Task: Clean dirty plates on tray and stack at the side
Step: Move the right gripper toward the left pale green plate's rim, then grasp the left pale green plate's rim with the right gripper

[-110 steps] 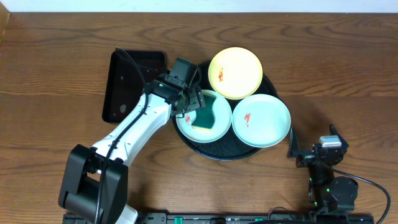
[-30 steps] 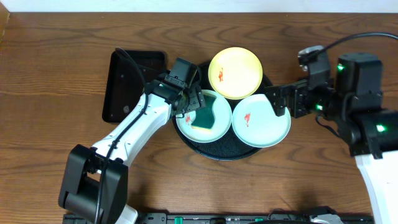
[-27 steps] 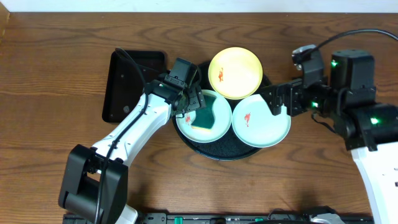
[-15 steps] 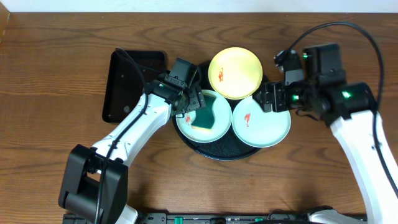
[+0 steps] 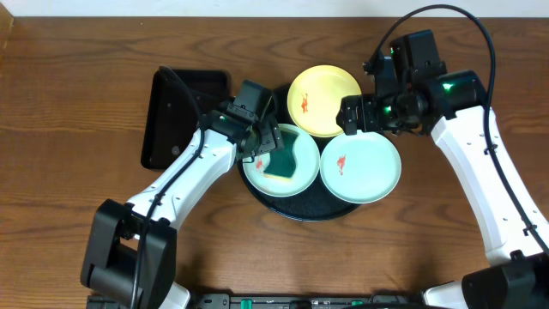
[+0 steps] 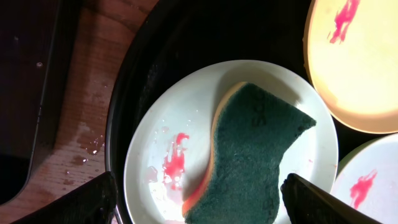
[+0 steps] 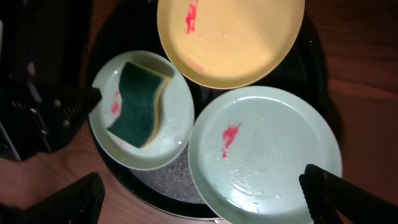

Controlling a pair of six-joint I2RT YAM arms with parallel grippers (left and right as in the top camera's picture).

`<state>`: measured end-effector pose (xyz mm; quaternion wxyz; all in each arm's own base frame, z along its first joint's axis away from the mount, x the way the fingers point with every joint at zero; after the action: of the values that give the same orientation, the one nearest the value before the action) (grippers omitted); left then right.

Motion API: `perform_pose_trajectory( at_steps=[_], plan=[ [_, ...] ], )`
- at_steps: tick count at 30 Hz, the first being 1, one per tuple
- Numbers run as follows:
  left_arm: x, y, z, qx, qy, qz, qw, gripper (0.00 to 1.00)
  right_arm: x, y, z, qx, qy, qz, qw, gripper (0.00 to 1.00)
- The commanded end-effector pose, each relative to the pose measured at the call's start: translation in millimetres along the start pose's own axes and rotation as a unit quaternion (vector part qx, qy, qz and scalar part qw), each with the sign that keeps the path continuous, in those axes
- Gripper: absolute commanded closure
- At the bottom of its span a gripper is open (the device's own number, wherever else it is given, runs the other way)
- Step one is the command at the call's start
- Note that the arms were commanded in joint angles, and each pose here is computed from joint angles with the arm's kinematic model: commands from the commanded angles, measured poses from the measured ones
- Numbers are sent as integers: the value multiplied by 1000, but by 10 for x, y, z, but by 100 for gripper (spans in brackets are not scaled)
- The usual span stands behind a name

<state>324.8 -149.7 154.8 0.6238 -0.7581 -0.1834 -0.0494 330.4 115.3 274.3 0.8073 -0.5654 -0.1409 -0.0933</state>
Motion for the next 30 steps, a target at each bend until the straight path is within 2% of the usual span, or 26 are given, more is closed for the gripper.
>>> perform_pose_trajectory(
  at_steps=[1, 5, 9, 11, 13, 20, 24, 25, 30],
  plan=[
    [27, -20, 4, 2, 0, -5, 1000, 14, 35, -17, 48, 10, 31, -9, 999, 1],
    [27, -20, 4, 2, 0, -5, 1000, 14, 24, 48, 51, 11, 27, -7, 1000, 1],
    [27, -20, 4, 2, 0, -5, 1000, 14, -27, 122, 155, 5, -25, 0, 1000, 1],
    [27, -20, 4, 2, 0, -5, 1000, 14, -19, 133, 195, 0, -34, -7, 999, 5],
    [27, -20, 4, 2, 0, -5, 1000, 14, 9, 135, 216, 2, -37, -17, 999, 1],
    [27, -20, 4, 2, 0, -5, 1000, 14, 61, 145, 266, 9, -47, -34, 998, 1],
    [27, -20, 4, 2, 0, -5, 1000, 14, 38, 245, 339, 10, -86, -23, 996, 7],
    [27, -20, 4, 2, 0, -5, 1000, 14, 23, 329, 377, 9, -101, -14, 995, 12],
    [26, -20, 5, 2, 0, -5, 1000, 14, 44, 554, 386, -32, -110, -9, 993, 14]
  ],
)
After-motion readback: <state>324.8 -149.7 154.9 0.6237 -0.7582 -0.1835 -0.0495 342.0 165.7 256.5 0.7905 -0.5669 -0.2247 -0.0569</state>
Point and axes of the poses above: each gripper's point midway between its finger pads, its own y axis out along the fingers, its own z axis along the line the jaws close on, x = y × z, the point moved 8 cm from there along -y, back along the fingers, and after that the axes turned 4 degrees about y, right-handed, at the moved point
